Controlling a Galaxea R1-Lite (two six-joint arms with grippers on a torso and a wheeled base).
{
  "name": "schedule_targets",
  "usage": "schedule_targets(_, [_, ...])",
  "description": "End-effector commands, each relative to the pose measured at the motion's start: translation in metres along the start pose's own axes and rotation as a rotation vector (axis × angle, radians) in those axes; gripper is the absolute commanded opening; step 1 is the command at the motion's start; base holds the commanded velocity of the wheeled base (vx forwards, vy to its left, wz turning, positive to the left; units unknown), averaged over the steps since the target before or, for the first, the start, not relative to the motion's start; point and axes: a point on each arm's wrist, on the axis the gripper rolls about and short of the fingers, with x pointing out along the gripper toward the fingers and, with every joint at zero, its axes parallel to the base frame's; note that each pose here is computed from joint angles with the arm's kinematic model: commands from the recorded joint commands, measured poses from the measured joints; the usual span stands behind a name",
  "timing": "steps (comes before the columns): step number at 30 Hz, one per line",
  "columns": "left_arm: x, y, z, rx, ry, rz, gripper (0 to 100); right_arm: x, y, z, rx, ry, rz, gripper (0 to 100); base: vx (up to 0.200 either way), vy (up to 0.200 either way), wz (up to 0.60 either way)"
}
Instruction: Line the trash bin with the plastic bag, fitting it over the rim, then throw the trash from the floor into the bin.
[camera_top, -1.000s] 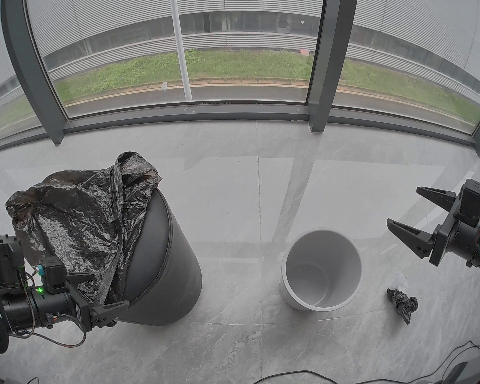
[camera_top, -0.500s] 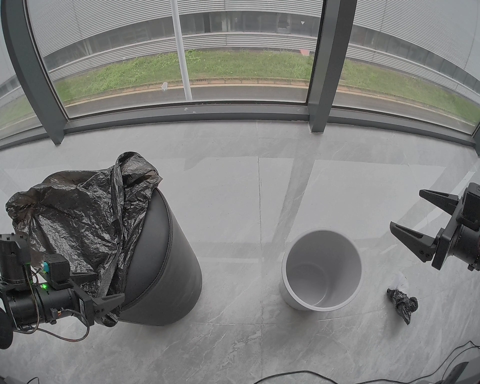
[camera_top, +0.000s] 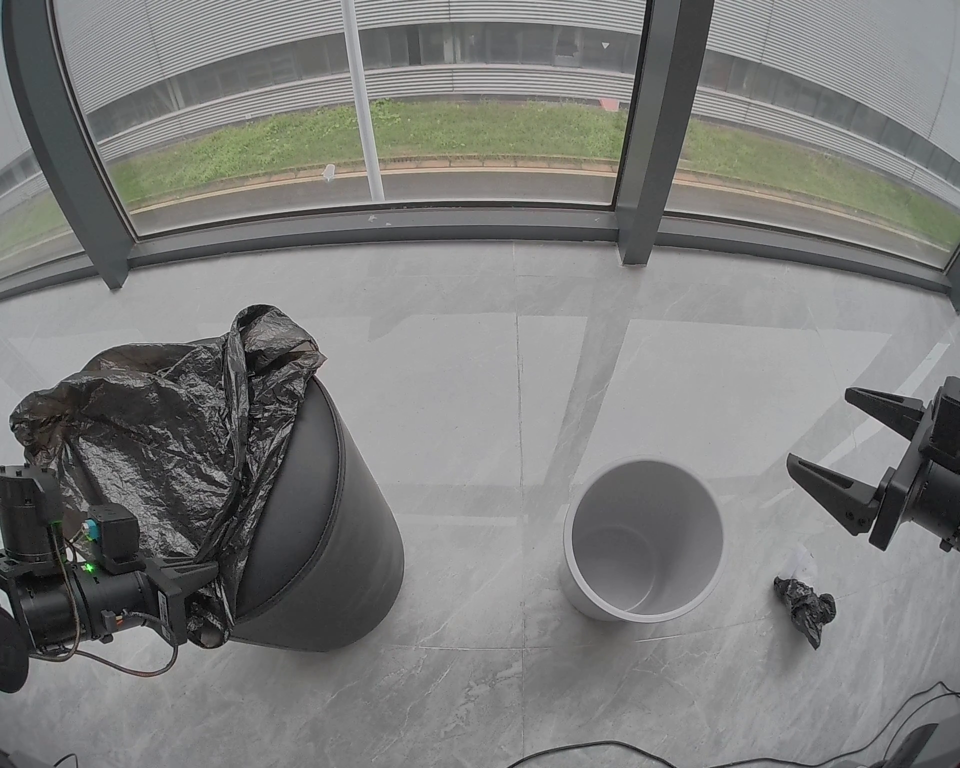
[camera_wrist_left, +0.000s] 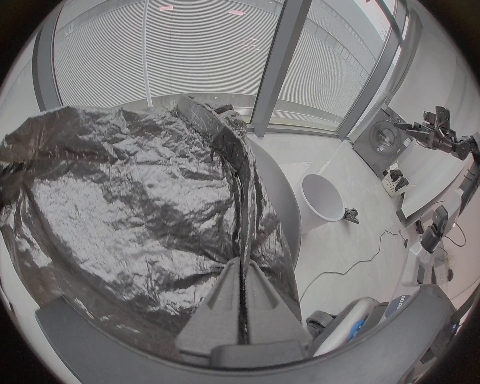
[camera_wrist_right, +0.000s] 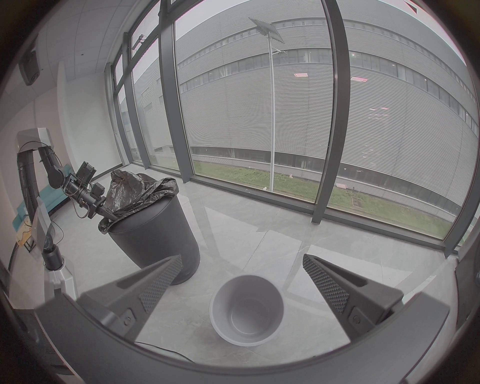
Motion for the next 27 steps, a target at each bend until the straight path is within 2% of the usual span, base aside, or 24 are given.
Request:
schedule_targets(1, [-0.007, 0.003, 0.023, 0.047, -0.121, 0.021, 0, -0.002, 0.000, 0.002, -0.001, -0.010, 0.000, 100, 0.000, 0.000, 0.00])
schedule_targets(3, [-0.010, 0.004, 0.038, 0.083, -0.206, 0.028, 0, -0.001, 0.000, 0.001, -0.001, -0.008, -0.001, 100, 0.000, 0.000, 0.00])
schedule_targets(4, [-0.015, 0.005, 0.056, 0.122, -0.301, 0.034, 0, -0.001, 0.000, 0.002, -0.001, -0.009, 0.000, 100, 0.000, 0.000, 0.00])
schedule_targets(5, [-0.017, 0.005, 0.062, 0.138, -0.337, 0.030, 0, -0.001, 0.000, 0.002, 0.000, -0.009, 0.000, 100, 0.000, 0.000, 0.00])
schedule_targets(6, [-0.025, 0.003, 0.075, 0.171, -0.413, 0.023, 0, 0.001, -0.001, 0.003, 0.000, -0.009, 0.000, 100, 0.000, 0.000, 0.00])
schedule_targets(11, [-0.047, -0.005, 0.090, 0.217, -0.512, 0.019, 0, 0.015, -0.002, 0.010, -0.002, -0.005, 0.012, 100, 0.000, 0.000, 0.00])
schedule_targets(15, [-0.056, -0.015, 0.104, 0.248, -0.562, -0.019, 0, 0.045, -0.003, 0.031, -0.007, -0.029, 0.041, 100, 0.000, 0.000, 0.00])
schedule_targets(17, [-0.066, -0.018, 0.123, 0.281, -0.606, -0.022, 0, 0.084, 0.003, 0.057, -0.012, -0.068, 0.094, 100, 0.000, 0.000, 0.00])
schedule_targets(19, [-0.068, -0.017, 0.128, 0.288, -0.609, -0.018, 0, 0.099, 0.006, 0.062, -0.014, -0.073, 0.112, 100, 0.000, 0.000, 0.00])
schedule_targets(20, [-0.071, -0.018, 0.126, 0.275, -0.574, -0.016, 0, 0.122, 0.012, 0.069, -0.015, -0.080, 0.134, 100, 0.000, 0.000, 0.00])
schedule_targets(21, [-0.071, -0.018, 0.126, 0.275, -0.574, -0.016, 0, 0.122, 0.012, 0.069, -0.015, -0.080, 0.134, 100, 0.000, 0.000, 0.00])
schedule_targets(22, [-0.069, -0.019, 0.108, 0.239, -0.479, -0.023, 0, 0.137, 0.019, 0.075, -0.019, -0.091, 0.158, 100, 0.000, 0.000, 0.00])
schedule_targets(24, [-0.063, -0.022, 0.082, 0.197, -0.364, -0.043, 0, 0.141, 0.032, 0.077, -0.023, -0.104, 0.195, 100, 0.000, 0.000, 0.00])
schedule_targets(27, [-0.054, -0.024, 0.057, 0.161, -0.264, -0.074, 0, 0.139, 0.043, 0.074, -0.024, -0.136, 0.217, 100, 0.000, 0.000, 0.00])
